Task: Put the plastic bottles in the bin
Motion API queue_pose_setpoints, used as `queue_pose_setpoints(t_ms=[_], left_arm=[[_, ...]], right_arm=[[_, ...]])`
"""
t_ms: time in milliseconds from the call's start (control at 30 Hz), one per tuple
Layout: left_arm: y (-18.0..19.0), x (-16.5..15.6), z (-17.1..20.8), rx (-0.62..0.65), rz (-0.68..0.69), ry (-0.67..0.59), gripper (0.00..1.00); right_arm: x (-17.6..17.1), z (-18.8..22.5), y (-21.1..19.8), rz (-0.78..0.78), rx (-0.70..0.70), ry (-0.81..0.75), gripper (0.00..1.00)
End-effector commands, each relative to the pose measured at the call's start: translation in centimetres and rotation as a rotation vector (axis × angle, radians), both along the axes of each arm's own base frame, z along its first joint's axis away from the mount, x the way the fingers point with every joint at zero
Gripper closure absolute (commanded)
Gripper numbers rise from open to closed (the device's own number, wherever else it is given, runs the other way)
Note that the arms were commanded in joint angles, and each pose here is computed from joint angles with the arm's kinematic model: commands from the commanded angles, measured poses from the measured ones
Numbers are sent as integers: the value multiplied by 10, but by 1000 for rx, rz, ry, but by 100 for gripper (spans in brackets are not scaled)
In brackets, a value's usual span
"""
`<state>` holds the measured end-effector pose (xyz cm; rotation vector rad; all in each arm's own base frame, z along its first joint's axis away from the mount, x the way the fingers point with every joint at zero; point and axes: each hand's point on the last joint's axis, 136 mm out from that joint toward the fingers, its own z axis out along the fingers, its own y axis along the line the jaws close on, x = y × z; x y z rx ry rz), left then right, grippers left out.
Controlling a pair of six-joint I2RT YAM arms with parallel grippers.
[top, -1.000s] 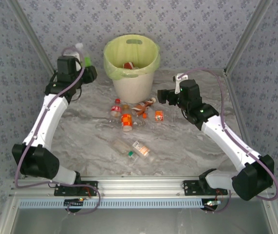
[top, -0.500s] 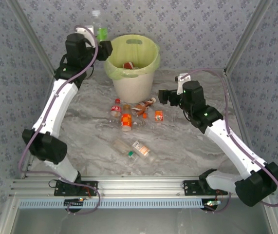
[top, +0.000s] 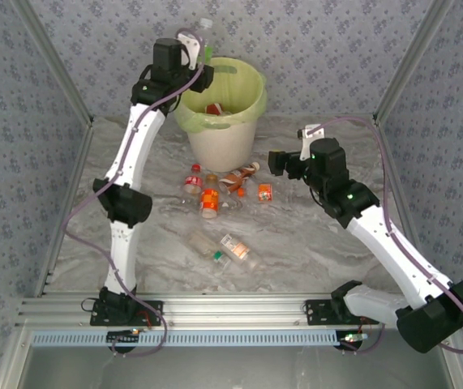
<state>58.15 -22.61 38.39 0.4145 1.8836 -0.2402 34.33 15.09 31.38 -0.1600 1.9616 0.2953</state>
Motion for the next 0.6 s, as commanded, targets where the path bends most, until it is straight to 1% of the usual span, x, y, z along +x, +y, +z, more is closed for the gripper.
queue_pose_setpoints(t_ms=[0, 67, 100, 167, 200, 267, 300, 367, 567], left_arm=[[6, -4, -26, 145, -1, 54, 47], [8, 2, -37, 163, 17, 61, 45], [8, 4, -42, 172, 17, 65, 41], [9, 8, -49, 183, 33, 74, 26], [10, 9, -51, 182, 41, 76, 21], [9, 7, -48, 173, 36, 72, 13], [8, 5, -46, 162, 23, 72, 11], [4, -2, -36, 134, 0, 68, 9], [-10, -34, 8, -7, -100, 59, 2]], right_arm=[[-4, -3, -6, -26, -8, 11, 0], [-4, -3, -5, -25, -6, 13, 0], [-3, -3, -5, -26, -5, 12, 0], [-3, -4, -4, -25, -6, 13, 0], [-2, -3, -4, -27, -6, 13, 0], [-1, -6, -5, -30, -13, 19, 0], [0, -7, -4, -30, -16, 25, 0], [1, -10, -4, -30, -21, 31, 0], [8, -23, 2, -22, -35, 63, 0]])
